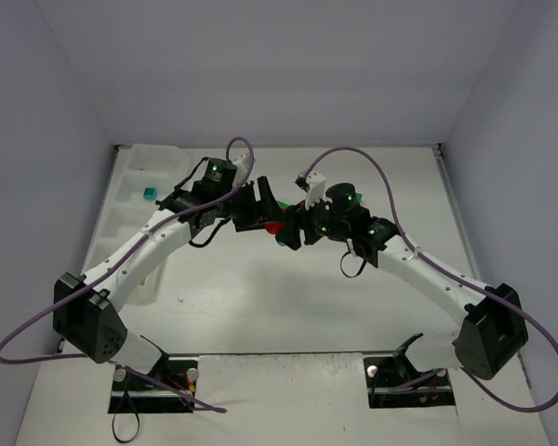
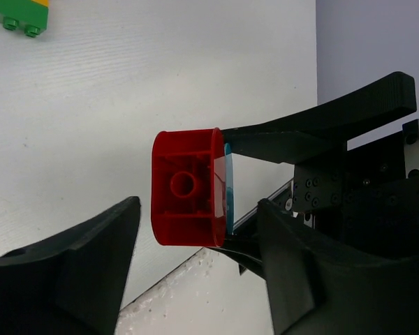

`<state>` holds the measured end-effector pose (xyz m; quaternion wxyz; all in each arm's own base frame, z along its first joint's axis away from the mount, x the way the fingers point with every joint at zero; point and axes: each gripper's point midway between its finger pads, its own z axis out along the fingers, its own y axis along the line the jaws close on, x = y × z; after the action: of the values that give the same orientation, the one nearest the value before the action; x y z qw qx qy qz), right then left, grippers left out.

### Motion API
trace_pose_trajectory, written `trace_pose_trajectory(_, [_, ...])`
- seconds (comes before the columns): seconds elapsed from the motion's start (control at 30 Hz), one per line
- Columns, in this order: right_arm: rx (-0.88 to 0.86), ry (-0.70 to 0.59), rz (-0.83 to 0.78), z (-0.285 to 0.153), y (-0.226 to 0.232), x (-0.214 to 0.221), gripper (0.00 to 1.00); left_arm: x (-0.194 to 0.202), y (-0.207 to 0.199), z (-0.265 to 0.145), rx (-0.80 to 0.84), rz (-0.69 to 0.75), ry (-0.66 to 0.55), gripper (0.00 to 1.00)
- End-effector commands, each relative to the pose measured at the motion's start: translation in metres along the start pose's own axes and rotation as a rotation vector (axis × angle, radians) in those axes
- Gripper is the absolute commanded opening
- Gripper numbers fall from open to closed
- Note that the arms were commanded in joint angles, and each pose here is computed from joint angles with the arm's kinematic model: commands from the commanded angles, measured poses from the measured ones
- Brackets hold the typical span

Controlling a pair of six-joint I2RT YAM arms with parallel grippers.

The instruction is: Sort the legos into containers by color

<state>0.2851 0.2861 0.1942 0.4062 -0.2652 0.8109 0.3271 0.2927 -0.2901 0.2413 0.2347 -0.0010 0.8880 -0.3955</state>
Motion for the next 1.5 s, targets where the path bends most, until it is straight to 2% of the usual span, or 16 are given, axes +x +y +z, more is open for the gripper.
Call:
trace_pose_trajectory(0.0, [-0.021, -0.11, -0.064, -0.008, 0.011, -0.03, 0.0, -0.014, -0.025, -0.011, 0.061, 0.036, -0.043, 0.58])
trace_pose_trajectory(0.03, [-0.022, -0.11, -0.07, -0.008, 0.012, -0.031, 0.0, -0.014, -0.026, -0.011, 0.064, 0.036, -0.04, 0.44])
trace_pose_trajectory(0.17, [-0.021, -0.102, -0.076, -0.005, 0.012, -0.028, 0.0, -0.015, -0.027, -0.01, 0.072, 0.024, -0.038, 0.0])
trace_pose_trajectory(0.4, [-0.008, -0.072, -0.085, -0.004, 0.008, -0.011, 0.0, -0.018, -0.026, -0.017, 0.079, 0.008, -0.032, 0.0])
trace_pose_trajectory(0.87, [0.044, -0.061, -0.1, -0.011, -0.004, 0.01, 0.0, -0.048, 0.008, -0.067, 0.066, -0.053, -0.099, 0.0])
trace_pose_trajectory(1.2, [0.045, -0.069, -0.126, -0.014, -0.001, -0.005, 0.0, -0.076, 0.051, -0.104, -0.071, -0.041, -0.191, 0.0])
trace_pose_trajectory(1.47, [0.049, -0.045, -0.138, -0.013, -0.004, -0.017, 0.0, -0.106, 0.104, -0.123, -0.237, 0.002, -0.308, 0.0])
